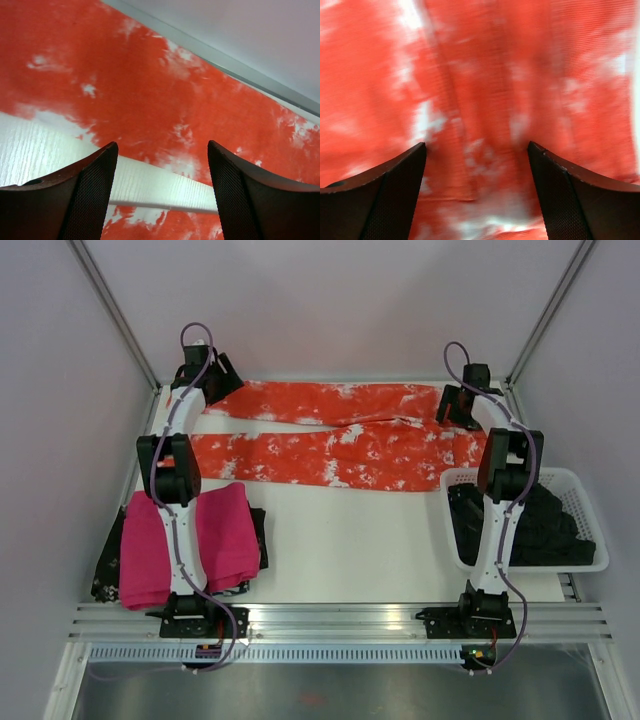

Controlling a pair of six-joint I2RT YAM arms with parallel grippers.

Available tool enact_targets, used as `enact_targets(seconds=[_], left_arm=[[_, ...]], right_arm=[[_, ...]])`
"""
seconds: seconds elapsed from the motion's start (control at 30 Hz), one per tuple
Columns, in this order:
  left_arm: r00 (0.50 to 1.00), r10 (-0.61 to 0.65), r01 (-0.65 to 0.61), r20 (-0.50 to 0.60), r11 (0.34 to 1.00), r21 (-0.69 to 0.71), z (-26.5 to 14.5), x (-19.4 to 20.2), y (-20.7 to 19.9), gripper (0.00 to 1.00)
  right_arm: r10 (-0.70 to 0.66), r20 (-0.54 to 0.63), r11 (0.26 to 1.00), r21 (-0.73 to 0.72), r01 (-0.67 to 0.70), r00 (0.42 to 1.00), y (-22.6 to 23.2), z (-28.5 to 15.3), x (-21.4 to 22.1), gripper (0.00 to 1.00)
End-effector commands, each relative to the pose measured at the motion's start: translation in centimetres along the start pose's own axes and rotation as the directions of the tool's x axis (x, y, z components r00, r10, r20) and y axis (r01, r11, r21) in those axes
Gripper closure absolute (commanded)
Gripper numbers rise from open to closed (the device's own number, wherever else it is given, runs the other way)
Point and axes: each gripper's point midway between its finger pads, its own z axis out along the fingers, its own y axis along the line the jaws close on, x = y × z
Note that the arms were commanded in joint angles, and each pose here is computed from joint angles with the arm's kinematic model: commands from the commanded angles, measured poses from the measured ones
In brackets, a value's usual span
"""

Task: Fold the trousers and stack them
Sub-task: Flatten the trousers out

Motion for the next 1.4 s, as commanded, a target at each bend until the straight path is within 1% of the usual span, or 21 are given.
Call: enact_targets(seconds=[0.0, 0.07, 0.1, 0.17, 0.2, 0.27, 0.3, 0.33, 0.43, 0.57, 0.67, 0.7, 0.77, 0.8, 0.87, 0.9, 1.03, 1.07, 1.17, 1.3, 1.37], left_arm=[[0.998, -0.056, 0.056, 0.029, 0.998, -0.024, -1.1, -1.1, -0.2, 0.22], [0.997, -0.079, 0.08, 0.013, 0.995, -0.066, -1.0, -0.4, 0.6, 0.22], [0.996, -0.084, 0.084, 0.007, 0.993, -0.081, -0.9, -0.1, 0.8, 0.22], [0.995, -0.101, 0.098, -0.014, 0.984, -0.149, -1.1, 0.8, 2.2, 0.22], [0.995, -0.103, 0.099, -0.011, 0.978, -0.185, -1.2, 0.9, 2.9, 0.21], [0.995, -0.1, 0.093, -0.018, 0.97, -0.226, -1.4, 1.3, 3.8, 0.21], [0.994, -0.104, 0.095, -0.024, 0.966, -0.239, -1.6, 1.4, 4.1, 0.21], [0.994, -0.11, 0.101, -0.027, 0.965, -0.241, -1.6, 1.4, 4.4, 0.21], [0.986, -0.169, 0.163, -0.002, 0.952, -0.26, -1.3, 1.0, 5.4, 0.21], [0.967, -0.253, 0.254, 0.043, 0.919, -0.303, -0.8, 0.5, 7.4, 0.2], [0.942, -0.324, 0.333, 0.084, 0.88, -0.338, -0.6, 0.1, 9.4, 0.21], [0.933, -0.349, 0.359, 0.094, 0.867, -0.345, -0.3, 0.1, 10.5, 0.2], [0.906, -0.407, 0.423, 0.119, 0.85, -0.314, 0.3, -0.6, 10.9, 0.21], [0.892, -0.435, 0.452, 0.125, 0.838, -0.306, 0.7, -0.7, 11.9, 0.21], [0.864, -0.476, 0.504, 0.167, 0.817, -0.279, 1.1, -1.9, 12.3, 0.21], [0.856, -0.484, 0.516, 0.18, 0.812, -0.273, 1.2, -2.3, 12.7, 0.21], [0.822, -0.519, 0.568, 0.235, 0.773, -0.281, 2.5, -2.5, 13.8, 0.22], [0.804, -0.538, 0.593, 0.254, 0.762, -0.26, 2.8, -2.9, 13.8, 0.23], [0.776, -0.567, 0.626, 0.277, 0.747, -0.225, 4.2, -3.1, 14.0, 0.26], [0.754, -0.587, 0.65, 0.294, 0.733, -0.203, 5.5, -3.0, 14.5, 0.3], [0.743, -0.593, 0.662, 0.309, 0.718, -0.213, 5.8, -2.8, 14.9, 0.32]], right_arm=[[0.048, -0.09, 0.981, 0.192, -0.03, 0.995, -8.9, 0.2, 2.3, 0.11], [0.036, -0.073, 0.979, 0.201, -0.021, 0.997, -10.1, 0.5, 1.5, 0.1], [0.028, -0.035, 0.982, 0.185, -0.021, 0.999, -9.8, 0.4, -0.2, 0.1], [0.01, -0.02, 0.987, 0.162, -0.007, 1.0, -9.5, 1.4, -1.1, 0.09], [0.012, 0.031, 0.993, 0.12, -0.016, 0.999, -8.5, 1.2, -3.4, 0.08], [0.028, 0.032, 0.996, 0.084, -0.03, 0.999, -7.8, 2.9, -3.6, 0.07], [0.043, 0.078, 0.997, 0.06, -0.047, 0.996, -7.3, 2.6, -5.5, 0.06], [0.049, 0.073, 0.998, 0.033, -0.051, 0.996, -6.8, 3.8, -5.1, 0.06], [0.076, 0.089, 0.997, -0.002, -0.076, 0.993, -6.1, 5.0, -5.4, 0.05], [0.094, 0.086, 0.995, -0.043, -0.09, 0.992, -5.0, 5.1, -5.5, 0.04], [0.131, 0.126, 0.983, -0.148, -0.112, 0.983, -3.0, 3.0, -7.6, 0.04], [0.145, 0.184, 0.976, -0.187, -0.11, 0.972, -2.3, 1.2, -9.9, 0.04], [0.184, 0.214, 0.954, -0.273, -0.122, 0.96, -0.8, -0.7, -11.4, 0.04], [0.201, 0.275, 0.945, -0.307, -0.112, 0.94, -0.3, -2.7, -13.6, 0.04], [0.237, 0.306, 0.935, -0.331, -0.131, 0.922, 0.0, -4.1, -14.9, 0.03], [0.25, 0.337, 0.939, -0.315, -0.142, 0.908, -0.4, -4.9, -15.9, 0.02], [0.291, 0.345, 0.937, -0.292, -0.193, 0.892, -1.1, -4.9, -16.3, 0.02], [0.301, 0.338, 0.931, -0.304, -0.199, 0.892, -0.8, -5.0, -16.3, 0.02], [0.355, 0.324, 0.9, -0.373, -0.227, 0.877, 0.3, -5.9, -16.7, 0.02], [0.366, 0.331, 0.896, -0.377, -0.234, 0.87, 0.3, -7.1, -16.7, 0.02], [0.36, 0.337, 0.905, -0.352, -0.238, 0.87, -0.2, -7.4, -16.5, 0.02]])
